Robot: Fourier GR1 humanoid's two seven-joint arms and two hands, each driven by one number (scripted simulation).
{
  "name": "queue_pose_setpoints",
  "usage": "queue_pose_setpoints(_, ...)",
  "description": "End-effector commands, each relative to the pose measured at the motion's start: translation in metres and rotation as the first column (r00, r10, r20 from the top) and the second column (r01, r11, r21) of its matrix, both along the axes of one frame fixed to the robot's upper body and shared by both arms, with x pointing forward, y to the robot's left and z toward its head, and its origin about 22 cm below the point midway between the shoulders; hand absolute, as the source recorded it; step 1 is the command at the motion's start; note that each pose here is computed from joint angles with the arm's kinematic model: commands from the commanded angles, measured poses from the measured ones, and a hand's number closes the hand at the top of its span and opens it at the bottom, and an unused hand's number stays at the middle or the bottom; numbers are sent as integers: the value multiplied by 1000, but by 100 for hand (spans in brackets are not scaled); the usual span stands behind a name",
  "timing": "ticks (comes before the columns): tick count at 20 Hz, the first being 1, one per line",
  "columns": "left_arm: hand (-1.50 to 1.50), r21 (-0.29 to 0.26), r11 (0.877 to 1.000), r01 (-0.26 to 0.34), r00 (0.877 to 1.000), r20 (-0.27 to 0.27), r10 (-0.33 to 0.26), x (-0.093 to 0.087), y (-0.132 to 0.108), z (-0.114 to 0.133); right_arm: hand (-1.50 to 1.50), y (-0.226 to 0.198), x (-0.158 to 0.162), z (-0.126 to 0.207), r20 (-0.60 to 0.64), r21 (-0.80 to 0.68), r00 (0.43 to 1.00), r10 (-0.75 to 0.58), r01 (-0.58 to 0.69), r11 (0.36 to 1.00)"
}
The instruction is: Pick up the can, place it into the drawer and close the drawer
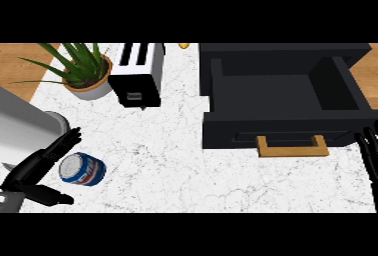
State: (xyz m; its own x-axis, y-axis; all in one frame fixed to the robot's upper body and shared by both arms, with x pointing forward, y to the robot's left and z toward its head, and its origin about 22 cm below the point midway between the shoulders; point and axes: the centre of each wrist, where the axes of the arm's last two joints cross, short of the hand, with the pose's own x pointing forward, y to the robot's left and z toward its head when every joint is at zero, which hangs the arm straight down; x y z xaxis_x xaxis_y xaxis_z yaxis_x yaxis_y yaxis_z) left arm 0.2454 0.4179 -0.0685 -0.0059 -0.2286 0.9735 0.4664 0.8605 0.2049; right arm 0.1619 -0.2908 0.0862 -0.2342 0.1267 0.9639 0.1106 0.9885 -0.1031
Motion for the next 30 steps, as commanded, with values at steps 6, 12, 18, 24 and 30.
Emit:
queue_pose_setpoints(6, -150, -117, 989, 86, 996, 4, -87, 21, -14, -8, -150, 5, 16, -2, 12, 11, 1000, -3, 3, 1000)
queue_pose_setpoints(12, -150, -128, 989, 75, 997, -8, -77, 15, -7, -17, -150, -13, -13, 0, -11, 14, 1000, -8, 8, 1000)
queue_pose_setpoints(18, -150, -138, 984, 111, 993, -25, -115, 27, -35, -23, -150, -19, -13, 5, 9, 10, 1000, 4, -4, 1000)
queue_pose_setpoints(24, -150, -152, 973, 171, 984, -21, -176, 32, -49, -24, -150, -10, -11, 9, 4, 14, 1000, 5, -5, 1000)
queue_pose_setpoints(30, 150, -181, 967, 179, 984, 15, -179, 40, -66, -23, -150, -4, -21, 0, 3, 17, 1000, 2, -2, 1000)
